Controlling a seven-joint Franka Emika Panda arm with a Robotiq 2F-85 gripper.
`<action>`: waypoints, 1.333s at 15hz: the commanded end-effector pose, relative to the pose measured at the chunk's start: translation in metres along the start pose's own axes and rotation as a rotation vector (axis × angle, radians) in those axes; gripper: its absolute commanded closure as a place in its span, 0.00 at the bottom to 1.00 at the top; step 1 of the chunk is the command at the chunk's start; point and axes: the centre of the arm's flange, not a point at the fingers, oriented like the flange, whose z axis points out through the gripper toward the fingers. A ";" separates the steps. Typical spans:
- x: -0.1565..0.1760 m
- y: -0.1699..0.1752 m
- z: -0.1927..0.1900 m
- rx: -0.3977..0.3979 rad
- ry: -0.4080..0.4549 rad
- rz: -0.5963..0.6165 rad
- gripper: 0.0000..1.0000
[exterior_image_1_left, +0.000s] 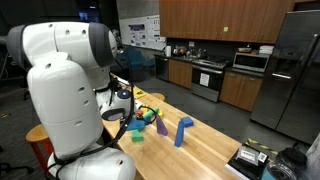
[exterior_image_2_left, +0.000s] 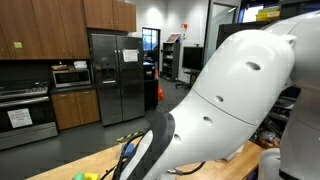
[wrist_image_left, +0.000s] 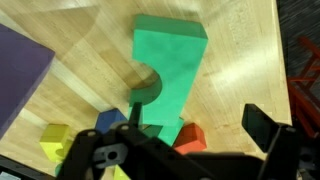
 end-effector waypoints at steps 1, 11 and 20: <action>0.010 -0.004 0.005 -0.056 -0.028 -0.049 0.00; 0.020 -0.032 0.025 -0.104 -0.036 -0.204 0.00; 0.031 -0.030 0.035 -0.026 -0.026 -0.296 0.00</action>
